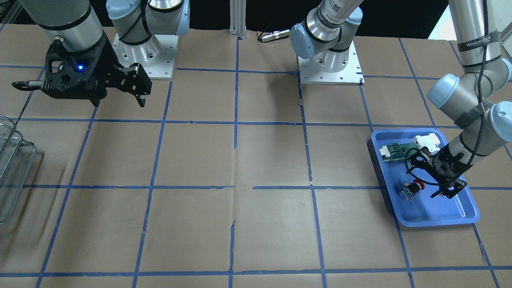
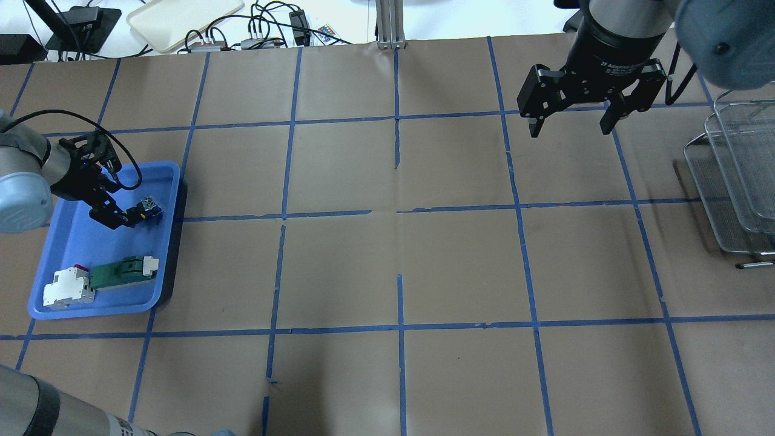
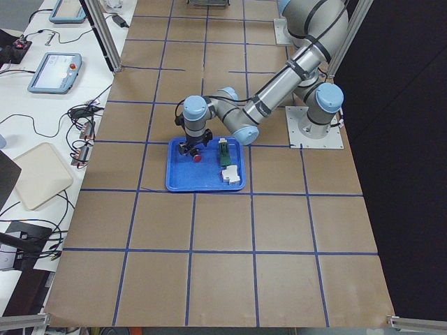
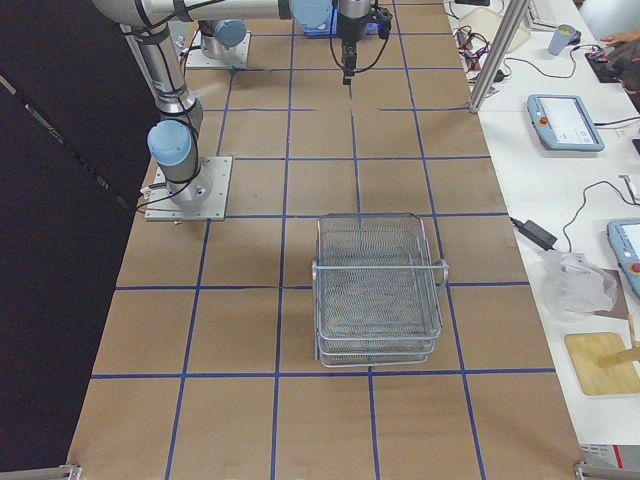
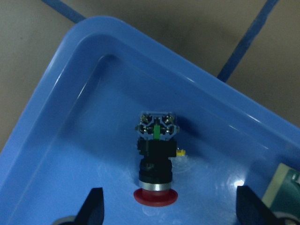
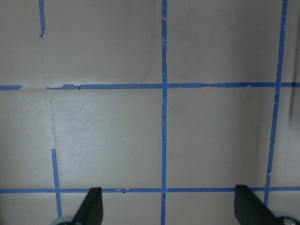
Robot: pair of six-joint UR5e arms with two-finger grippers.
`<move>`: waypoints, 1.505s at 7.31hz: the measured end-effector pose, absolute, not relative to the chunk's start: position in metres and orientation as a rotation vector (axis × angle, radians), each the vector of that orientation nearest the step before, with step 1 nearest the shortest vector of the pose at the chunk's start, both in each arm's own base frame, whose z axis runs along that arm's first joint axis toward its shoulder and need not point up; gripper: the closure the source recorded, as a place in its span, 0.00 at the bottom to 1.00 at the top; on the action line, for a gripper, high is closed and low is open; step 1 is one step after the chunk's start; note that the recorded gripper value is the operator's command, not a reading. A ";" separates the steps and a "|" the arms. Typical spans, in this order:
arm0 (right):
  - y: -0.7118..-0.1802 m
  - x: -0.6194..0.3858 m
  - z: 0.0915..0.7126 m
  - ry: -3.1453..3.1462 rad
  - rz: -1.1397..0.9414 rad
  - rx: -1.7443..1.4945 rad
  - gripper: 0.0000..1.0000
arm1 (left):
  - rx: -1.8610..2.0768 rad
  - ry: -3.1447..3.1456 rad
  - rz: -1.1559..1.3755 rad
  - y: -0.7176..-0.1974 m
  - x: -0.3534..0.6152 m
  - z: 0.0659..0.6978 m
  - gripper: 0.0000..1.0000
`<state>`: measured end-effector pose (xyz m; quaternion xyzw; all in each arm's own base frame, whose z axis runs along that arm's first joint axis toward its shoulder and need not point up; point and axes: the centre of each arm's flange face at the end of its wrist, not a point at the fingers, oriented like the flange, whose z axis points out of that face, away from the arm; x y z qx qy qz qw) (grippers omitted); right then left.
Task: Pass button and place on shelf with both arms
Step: 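Lower the left gripper and grasp the red push-button by its body, then lift the push-button and carry it with the left gripper toward the right gripper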
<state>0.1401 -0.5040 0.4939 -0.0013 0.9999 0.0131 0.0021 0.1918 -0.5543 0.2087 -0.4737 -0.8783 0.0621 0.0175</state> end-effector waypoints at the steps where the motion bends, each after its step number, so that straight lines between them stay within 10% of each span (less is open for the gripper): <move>1: -0.504 0.140 0.494 3.137 0.041 -0.004 0.00 | -1.455 -2.702 0.272 -0.557 0.196 0.201 0.04; 3: -0.504 0.140 0.492 3.137 0.045 -0.004 0.00 | -1.371 -2.648 0.429 -0.549 0.223 0.186 0.06; 6: -0.502 0.139 0.486 3.139 0.053 -0.003 0.00 | -1.353 -2.583 0.519 -0.545 0.237 0.168 0.85; 11: -0.500 0.142 0.494 3.140 0.030 -0.011 0.00 | -1.289 -2.570 0.507 -0.539 0.242 0.179 1.00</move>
